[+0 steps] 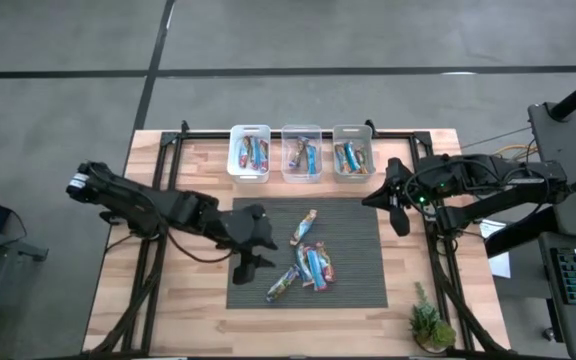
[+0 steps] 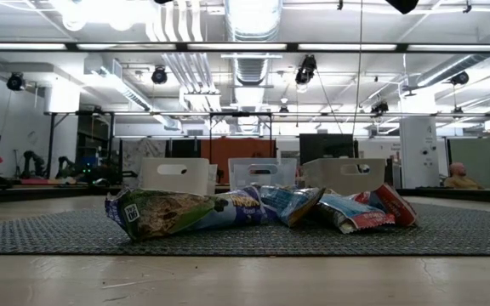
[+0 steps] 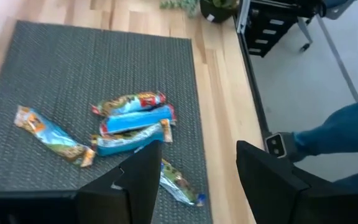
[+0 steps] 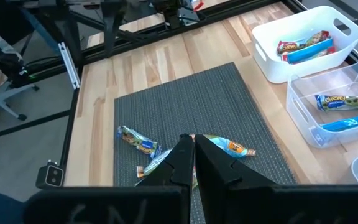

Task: Pick and place Granola Bars by type
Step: Put the blue granola bar into the transparent bin

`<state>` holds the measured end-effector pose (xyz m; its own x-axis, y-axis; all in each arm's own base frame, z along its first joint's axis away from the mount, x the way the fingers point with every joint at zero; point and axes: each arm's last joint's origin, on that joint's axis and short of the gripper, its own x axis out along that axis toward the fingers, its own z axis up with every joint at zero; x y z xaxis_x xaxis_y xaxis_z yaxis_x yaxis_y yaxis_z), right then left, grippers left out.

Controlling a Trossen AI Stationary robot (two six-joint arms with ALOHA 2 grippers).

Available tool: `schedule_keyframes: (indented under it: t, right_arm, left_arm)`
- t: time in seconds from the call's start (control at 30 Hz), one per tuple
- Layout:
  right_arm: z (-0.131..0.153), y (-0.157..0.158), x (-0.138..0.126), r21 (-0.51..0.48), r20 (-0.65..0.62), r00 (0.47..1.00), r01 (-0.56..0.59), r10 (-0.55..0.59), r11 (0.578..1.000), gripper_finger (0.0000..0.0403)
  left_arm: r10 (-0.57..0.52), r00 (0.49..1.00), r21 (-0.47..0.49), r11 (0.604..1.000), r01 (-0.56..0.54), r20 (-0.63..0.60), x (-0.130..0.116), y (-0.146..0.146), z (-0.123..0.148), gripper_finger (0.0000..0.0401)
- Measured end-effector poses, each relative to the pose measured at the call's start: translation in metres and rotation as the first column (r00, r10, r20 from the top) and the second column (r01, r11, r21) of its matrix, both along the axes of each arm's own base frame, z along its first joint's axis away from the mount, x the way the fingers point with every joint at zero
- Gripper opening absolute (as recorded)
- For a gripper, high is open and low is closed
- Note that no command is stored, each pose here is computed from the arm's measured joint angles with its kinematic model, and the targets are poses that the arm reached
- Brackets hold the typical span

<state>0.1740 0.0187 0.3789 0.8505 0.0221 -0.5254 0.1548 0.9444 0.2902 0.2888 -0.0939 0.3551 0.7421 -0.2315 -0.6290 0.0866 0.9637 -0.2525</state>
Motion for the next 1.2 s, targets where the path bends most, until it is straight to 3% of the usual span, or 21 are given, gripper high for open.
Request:
schedule_keyframes:
  t: [0.4,0.67,1.2]
  right_arm:
    - [0.000,0.000,0.000,0.001,-0.001,1.000,0.003,-0.003,1.000,0.0008]
    - [0.000,0.000,0.000,0.002,-0.001,1.000,0.003,-0.003,1.000,0.0008]
    - [0.000,-0.002,0.000,0.021,0.004,0.994,0.108,-0.108,0.994,0.0008]
  left_arm:
    - [-0.011,0.995,-0.111,0.994,0.000,-0.094,0.000,-0.025,-0.012,0.0190]
    - [0.031,0.971,-0.176,0.982,-0.074,-0.237,0.001,-0.036,-0.028,0.0190]
    - [0.104,0.891,-0.106,0.980,-0.167,-0.442,0.026,-0.052,-0.084,0.0190]
